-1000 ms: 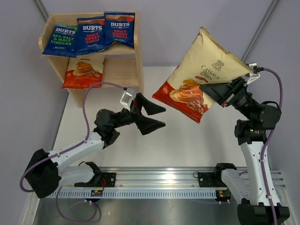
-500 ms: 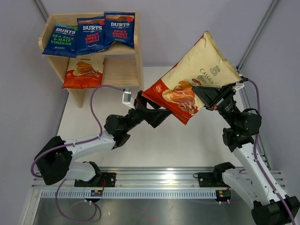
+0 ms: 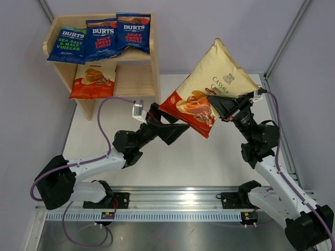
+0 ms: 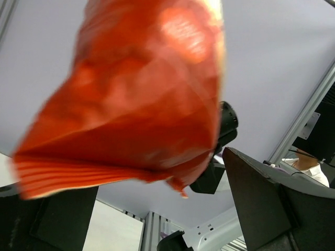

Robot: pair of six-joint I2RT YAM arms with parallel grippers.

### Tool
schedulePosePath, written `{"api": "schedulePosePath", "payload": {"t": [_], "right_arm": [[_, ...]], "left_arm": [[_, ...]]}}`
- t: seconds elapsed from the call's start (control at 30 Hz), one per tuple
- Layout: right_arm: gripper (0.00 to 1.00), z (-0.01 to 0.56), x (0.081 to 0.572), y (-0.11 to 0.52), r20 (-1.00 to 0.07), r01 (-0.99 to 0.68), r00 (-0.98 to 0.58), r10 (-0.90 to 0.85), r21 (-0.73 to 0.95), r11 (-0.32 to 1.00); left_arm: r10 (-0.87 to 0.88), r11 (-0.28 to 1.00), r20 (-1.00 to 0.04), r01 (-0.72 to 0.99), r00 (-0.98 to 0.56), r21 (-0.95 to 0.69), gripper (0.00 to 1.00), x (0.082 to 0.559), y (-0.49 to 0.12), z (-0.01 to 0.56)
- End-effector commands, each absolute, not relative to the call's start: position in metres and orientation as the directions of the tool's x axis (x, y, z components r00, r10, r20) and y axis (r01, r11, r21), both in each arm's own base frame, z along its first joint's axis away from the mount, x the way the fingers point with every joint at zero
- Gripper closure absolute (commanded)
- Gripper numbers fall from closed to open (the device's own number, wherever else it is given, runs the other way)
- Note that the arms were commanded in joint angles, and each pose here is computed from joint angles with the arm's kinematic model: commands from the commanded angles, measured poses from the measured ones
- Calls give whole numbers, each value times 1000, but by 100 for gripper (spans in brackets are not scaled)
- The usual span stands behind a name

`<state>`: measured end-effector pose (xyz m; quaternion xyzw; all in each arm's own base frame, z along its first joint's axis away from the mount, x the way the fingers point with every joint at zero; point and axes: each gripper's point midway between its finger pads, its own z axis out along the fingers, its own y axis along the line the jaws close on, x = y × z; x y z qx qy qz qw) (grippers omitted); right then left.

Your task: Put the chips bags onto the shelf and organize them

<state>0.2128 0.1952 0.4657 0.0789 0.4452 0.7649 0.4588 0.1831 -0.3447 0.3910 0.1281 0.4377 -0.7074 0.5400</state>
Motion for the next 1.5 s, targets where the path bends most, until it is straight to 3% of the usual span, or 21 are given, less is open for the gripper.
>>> {"api": "schedulePosePath", "payload": {"t": [0.0,0.33,0.43,0.6,0.7,0.77,0.83,0.87,1.0,1.17,1.23,1.37,1.47], "right_arm": [[96,483,203,192,-313,-703,-526,791,683,-198],[96,473,202,201,-314,-702,-552,772,674,-229],[95,469,198,202,-318,-703,-556,768,673,-230],[95,460,201,200,-312,-697,-543,780,686,-210],[93,457,204,202,-316,-693,-543,778,692,-202],[84,455,205,203,-326,-694,-536,779,695,-187],[66,450,207,201,-339,-696,-507,793,703,-145],[48,447,210,200,-342,-690,-495,799,713,-123],[13,437,217,188,-435,-686,-361,825,723,82],[4,391,232,155,-545,-450,-258,798,798,400],[1,376,233,138,-585,-352,-225,779,795,495],[1,365,229,118,-633,-250,-197,748,771,586],[4,371,223,114,-665,-265,-185,723,742,615]], "left_arm": [[-863,-109,-476,982,-171,-155,1,130,-278,478],[-890,-113,-412,969,-198,-221,5,145,-274,488],[-906,-90,-379,961,-188,-261,19,152,-268,487],[-905,-77,-380,952,-191,-295,53,157,-266,482],[-905,-67,-380,946,-192,-318,64,158,-263,475],[-900,-58,-391,943,-191,-329,70,159,-263,470],[-886,-40,-418,932,-200,-361,77,160,-263,461],[-881,-26,-432,931,-193,-364,80,160,-262,458],[-830,27,-513,902,-219,-430,83,159,-262,424],[-803,95,-547,856,-236,-509,83,148,-234,373],[-745,179,-606,791,-279,-585,83,158,-237,335],[-720,276,-624,699,-304,-659,83,158,-214,300],[-705,367,-630,593,-325,-717,85,160,-192,278]]}}
